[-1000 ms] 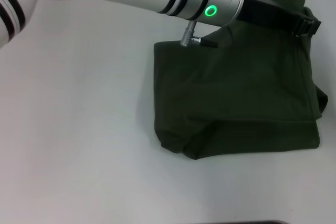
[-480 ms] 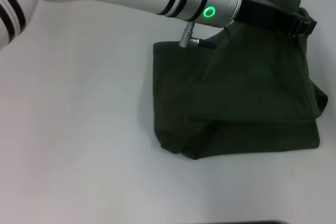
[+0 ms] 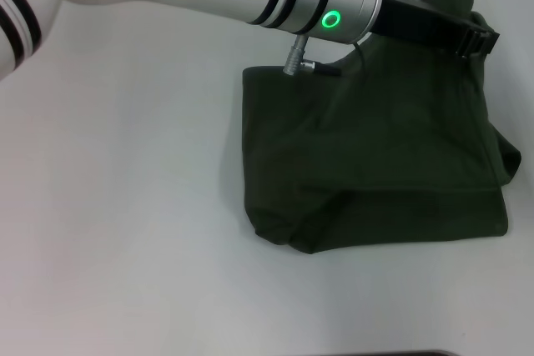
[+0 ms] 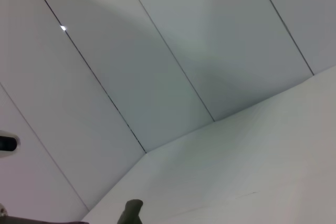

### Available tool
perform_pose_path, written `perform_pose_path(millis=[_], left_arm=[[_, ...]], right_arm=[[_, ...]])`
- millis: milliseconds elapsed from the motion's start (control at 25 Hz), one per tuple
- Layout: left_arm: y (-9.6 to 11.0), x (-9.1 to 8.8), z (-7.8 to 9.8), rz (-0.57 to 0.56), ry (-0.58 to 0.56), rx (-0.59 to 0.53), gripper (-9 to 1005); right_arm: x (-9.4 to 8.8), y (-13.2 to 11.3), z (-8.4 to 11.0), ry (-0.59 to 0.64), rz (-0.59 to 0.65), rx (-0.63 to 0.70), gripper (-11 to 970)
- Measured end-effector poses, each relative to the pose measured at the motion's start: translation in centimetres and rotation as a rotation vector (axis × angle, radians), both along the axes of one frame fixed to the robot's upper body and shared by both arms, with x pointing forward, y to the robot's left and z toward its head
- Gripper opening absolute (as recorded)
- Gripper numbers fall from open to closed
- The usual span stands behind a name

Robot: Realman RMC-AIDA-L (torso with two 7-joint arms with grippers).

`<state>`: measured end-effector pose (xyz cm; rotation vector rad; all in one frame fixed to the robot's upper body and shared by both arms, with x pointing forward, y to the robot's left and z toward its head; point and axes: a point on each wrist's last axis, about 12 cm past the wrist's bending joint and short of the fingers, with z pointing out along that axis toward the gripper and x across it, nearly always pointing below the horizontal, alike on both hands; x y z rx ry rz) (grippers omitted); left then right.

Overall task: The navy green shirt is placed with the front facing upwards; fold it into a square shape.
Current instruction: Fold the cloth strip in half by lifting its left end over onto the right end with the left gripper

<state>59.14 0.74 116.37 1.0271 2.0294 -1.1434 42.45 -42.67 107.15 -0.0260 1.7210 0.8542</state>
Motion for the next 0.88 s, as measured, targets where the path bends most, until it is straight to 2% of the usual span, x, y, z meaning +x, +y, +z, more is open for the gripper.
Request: perform_pose_path(millis=[440, 880], left_arm=[[-0.24, -0.07, -0.46, 0.005, 0.017, 0.006, -1], [-0.69, 0.44, 0.28, 0.029, -0.002, -0.020, -1]], right_arm=[[0.36, 0.32, 0.04, -0.004, 0.011, 0.005, 900], [0.35, 0.45, -0.03, -0.001, 0.017, 0.004, 899]])
